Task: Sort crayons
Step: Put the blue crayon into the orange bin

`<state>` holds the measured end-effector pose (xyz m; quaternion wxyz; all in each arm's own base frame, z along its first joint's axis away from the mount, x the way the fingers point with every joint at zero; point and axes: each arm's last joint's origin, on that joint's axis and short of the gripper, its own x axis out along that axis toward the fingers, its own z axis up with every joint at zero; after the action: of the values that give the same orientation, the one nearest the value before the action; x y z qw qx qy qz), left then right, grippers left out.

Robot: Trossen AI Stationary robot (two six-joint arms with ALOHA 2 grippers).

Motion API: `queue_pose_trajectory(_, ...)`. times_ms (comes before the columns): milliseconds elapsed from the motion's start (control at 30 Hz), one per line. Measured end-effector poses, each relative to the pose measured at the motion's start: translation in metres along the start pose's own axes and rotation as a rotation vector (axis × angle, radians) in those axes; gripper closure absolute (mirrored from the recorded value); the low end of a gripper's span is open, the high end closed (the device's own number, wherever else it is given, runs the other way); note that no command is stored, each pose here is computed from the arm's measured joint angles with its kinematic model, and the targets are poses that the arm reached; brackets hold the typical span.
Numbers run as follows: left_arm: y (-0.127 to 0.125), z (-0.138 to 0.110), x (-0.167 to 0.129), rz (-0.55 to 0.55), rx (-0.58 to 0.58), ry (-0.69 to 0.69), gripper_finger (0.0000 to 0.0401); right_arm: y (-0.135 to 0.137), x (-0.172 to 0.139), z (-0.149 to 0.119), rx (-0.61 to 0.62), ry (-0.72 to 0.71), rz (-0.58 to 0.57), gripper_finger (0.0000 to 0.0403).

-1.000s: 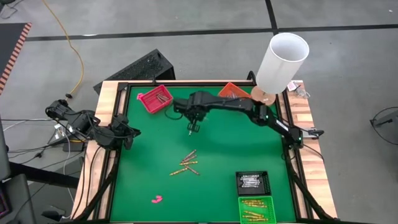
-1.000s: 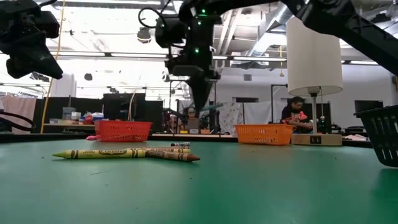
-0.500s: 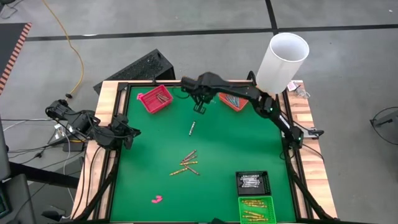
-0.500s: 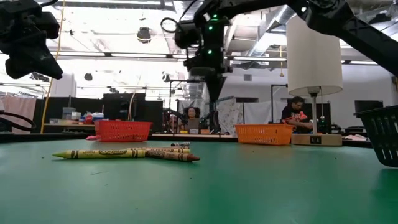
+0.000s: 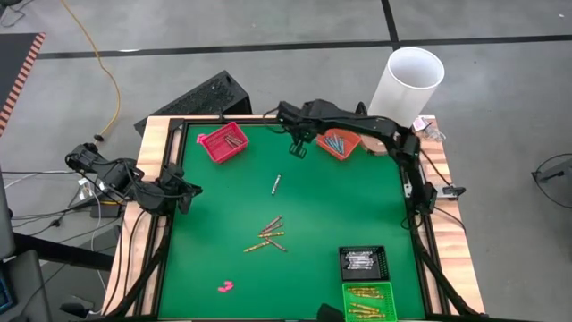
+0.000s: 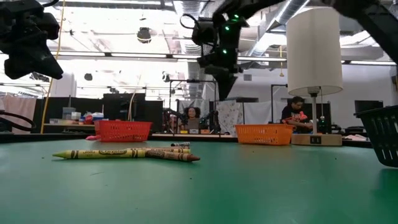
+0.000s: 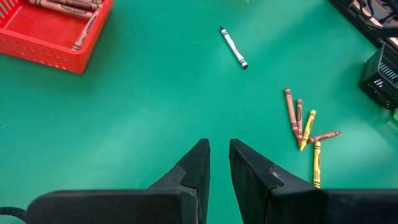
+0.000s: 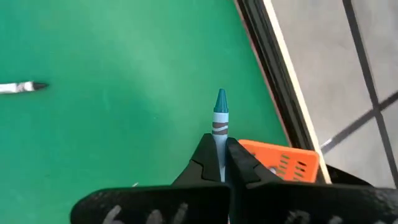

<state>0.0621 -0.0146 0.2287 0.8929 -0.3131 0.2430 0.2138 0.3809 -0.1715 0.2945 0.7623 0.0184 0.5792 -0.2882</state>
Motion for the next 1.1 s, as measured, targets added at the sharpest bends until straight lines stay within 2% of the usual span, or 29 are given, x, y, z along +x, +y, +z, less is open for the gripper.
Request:
queue_pose_trajectory(167,0.001,0.001,0.0,0.017,0.0,-0.034,0.0351,-0.014,0.01,-0.024,0.073,-0.076,0.021,0.0403)
queue_pose_trajectory(367,0.001,0.003,0.0,0.047,-0.024,-0.094,0.0351,-0.029,0.032,-0.053,0.082,-0.019,0.004,0.0403)
queue_pose_trajectory(633,0.002,0.004,0.0,0.064,-0.049,-0.13,0.0351,-0.047,0.061,-0.059,0.114,-0.004,0.002,0.0403)
queue_pose_trajectory(767,0.002,0.004,0.0,0.067,-0.051,-0.136,0.0351,-0.054,0.072,-0.06,0.149,0.013,0.049,0.0403)
queue_pose_trajectory(1100,0.003,0.005,0.0,0.084,-0.049,-0.167,0.0351,-0.059,0.078,-0.066,0.214,0.078,0.047,0.0386)
